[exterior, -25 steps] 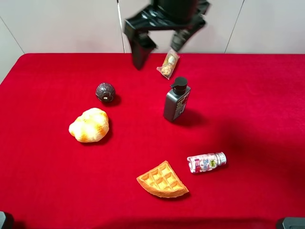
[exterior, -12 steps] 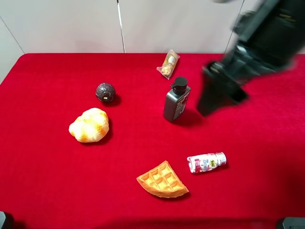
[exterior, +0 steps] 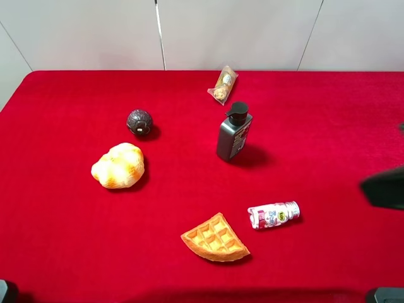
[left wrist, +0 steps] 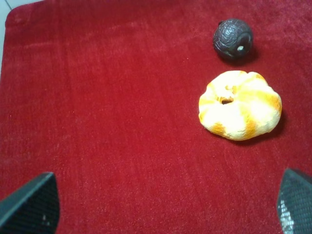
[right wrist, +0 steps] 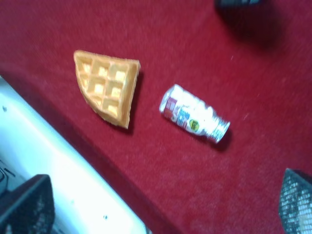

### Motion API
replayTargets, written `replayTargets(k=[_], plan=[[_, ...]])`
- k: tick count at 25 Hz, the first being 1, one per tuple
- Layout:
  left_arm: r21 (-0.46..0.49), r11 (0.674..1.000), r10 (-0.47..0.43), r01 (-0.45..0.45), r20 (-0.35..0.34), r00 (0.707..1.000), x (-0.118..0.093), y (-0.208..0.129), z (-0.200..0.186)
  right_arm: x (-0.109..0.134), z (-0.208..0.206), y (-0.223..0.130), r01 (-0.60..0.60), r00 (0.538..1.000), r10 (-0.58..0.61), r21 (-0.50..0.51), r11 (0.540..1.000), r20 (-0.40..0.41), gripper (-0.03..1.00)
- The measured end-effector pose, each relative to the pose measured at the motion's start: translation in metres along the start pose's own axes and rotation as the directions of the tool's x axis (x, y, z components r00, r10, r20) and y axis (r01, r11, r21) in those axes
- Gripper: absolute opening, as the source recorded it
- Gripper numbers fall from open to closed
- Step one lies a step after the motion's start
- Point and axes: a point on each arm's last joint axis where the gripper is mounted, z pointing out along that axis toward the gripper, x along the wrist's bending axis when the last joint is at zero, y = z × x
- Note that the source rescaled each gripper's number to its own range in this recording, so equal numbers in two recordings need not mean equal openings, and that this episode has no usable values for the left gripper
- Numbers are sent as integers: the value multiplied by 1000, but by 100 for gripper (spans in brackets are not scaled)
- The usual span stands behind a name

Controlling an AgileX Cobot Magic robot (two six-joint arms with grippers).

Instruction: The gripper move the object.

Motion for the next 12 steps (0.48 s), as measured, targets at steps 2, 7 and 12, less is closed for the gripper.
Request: replayTargets(k=[2,7,12], plan=[[0,1000,0,0,0,1000,0,0,0,0,-11,-10,8,1000,-7,-56,998,9,99],[0,1000,0,0,0,1000,0,0,0,-2,-28,-29,26,999,-21,-151,988,32,99],[0,1000,0,0,0,1000,0,0,0,-10,-29,-55,-32,992,57,-209,977,111,99]])
